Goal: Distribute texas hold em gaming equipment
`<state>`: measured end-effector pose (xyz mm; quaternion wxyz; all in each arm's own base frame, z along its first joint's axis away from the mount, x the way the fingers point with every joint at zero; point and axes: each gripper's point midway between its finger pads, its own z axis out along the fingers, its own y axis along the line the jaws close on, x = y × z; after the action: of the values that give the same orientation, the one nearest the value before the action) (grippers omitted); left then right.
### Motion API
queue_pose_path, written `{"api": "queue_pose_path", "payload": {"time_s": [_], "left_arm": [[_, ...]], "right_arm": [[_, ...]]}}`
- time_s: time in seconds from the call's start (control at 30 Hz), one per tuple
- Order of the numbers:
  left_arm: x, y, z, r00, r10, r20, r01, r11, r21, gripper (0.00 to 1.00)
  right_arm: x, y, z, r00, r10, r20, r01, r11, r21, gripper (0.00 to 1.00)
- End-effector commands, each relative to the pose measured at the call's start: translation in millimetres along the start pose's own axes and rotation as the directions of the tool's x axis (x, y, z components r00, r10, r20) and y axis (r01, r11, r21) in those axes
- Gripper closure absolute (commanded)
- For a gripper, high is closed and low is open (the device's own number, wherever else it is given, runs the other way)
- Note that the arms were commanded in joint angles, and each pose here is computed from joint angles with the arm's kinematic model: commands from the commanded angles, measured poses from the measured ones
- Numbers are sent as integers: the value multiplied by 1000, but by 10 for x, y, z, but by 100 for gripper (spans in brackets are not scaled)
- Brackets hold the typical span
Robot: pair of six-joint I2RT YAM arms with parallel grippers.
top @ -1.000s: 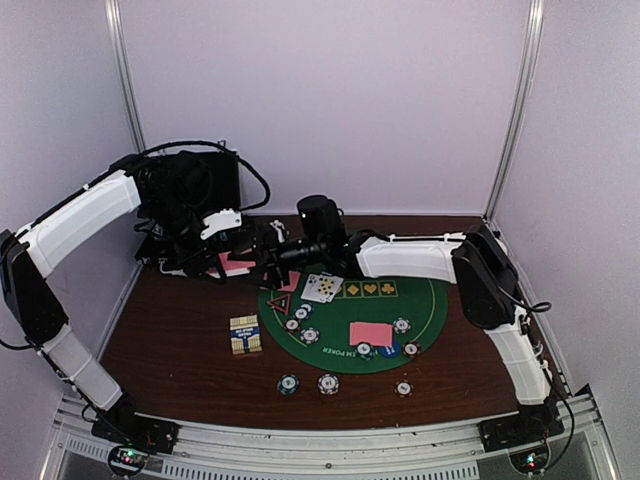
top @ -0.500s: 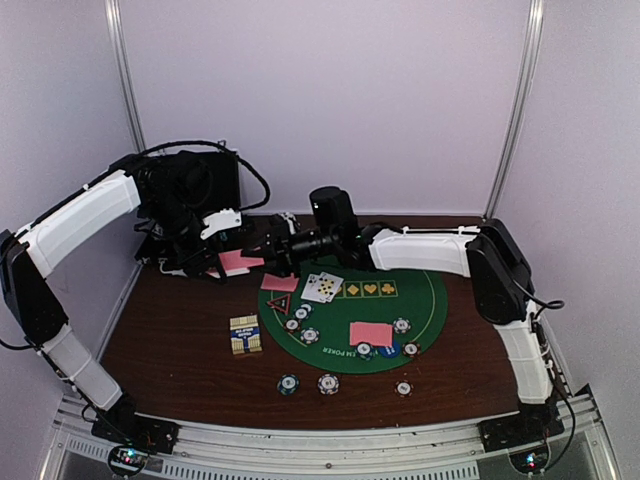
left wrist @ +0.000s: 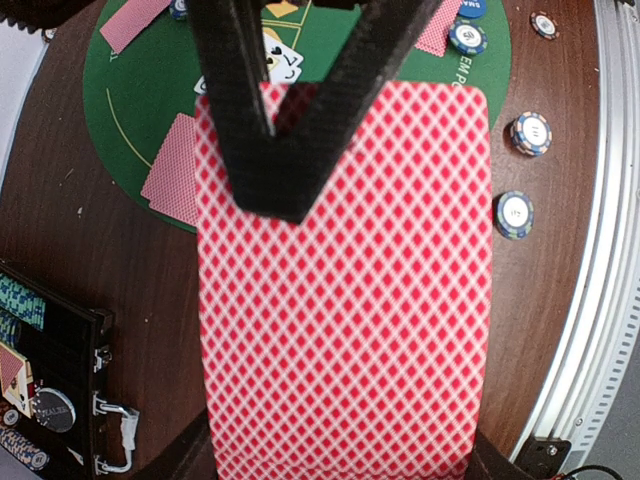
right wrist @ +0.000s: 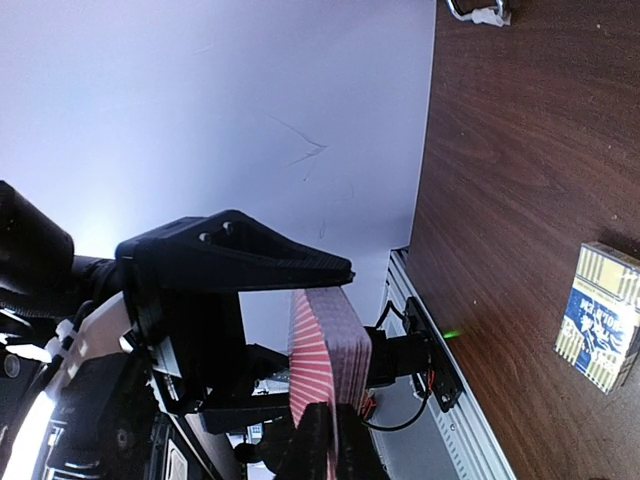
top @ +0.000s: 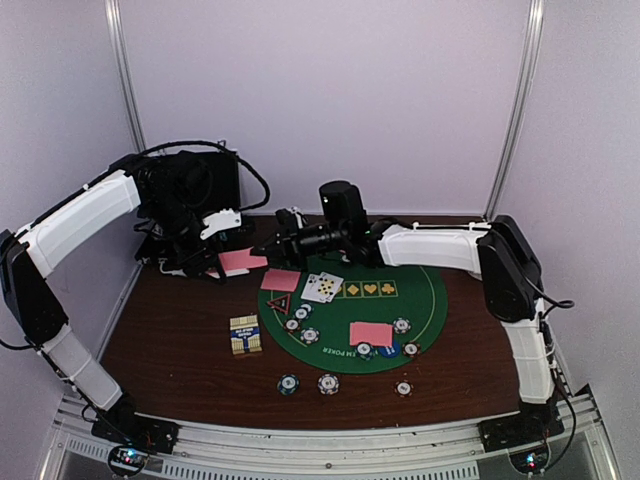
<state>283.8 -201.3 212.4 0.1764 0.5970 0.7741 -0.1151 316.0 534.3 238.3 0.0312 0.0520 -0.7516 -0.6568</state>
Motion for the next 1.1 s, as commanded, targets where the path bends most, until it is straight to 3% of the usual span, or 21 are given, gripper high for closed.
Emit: {"api": "queue_pose_path", "payload": {"time_s": [0.0,0.27,0.37,0.5,0.63,0.8,0.93,1.07], "left_arm": [[-80,58,-101,999,15,37,-13,999,-35,100],[-42,54,-89,1000,16,23,-15,999,-39,100],[-33,49,-88,1000,17,22,-16,999,-39,100],[-35,44,-92,1000,17,24,-16,999,-38,100],[-31,37,-86,1000,15,24,-14,999,-34,100],[-31,33,-86,1000,16,25,-15,999,-34,100],[-31,30,-95,1000,16,26,-15,999,-35,100],[-31,29,-94,1000,16,27,-15,999,-35,100]], "right_arm": [[3,337,-198,999,-50,17,51,998,-43,100],[-128,299,-573,996,-71,48,70,997,36,100],[-184,97,-830,994,-85,62,72,981,181,100],[-290,-177,-1245,976,-211,56,167,887,430,100],[-402,-444,-1669,944,-329,-13,244,673,699,100],[-600,-674,-2076,882,-450,-138,304,320,897,100],[-726,-712,-2192,791,-524,-315,359,-18,933,100],[-811,-697,-2093,671,-539,-510,383,-337,860,100]]}}
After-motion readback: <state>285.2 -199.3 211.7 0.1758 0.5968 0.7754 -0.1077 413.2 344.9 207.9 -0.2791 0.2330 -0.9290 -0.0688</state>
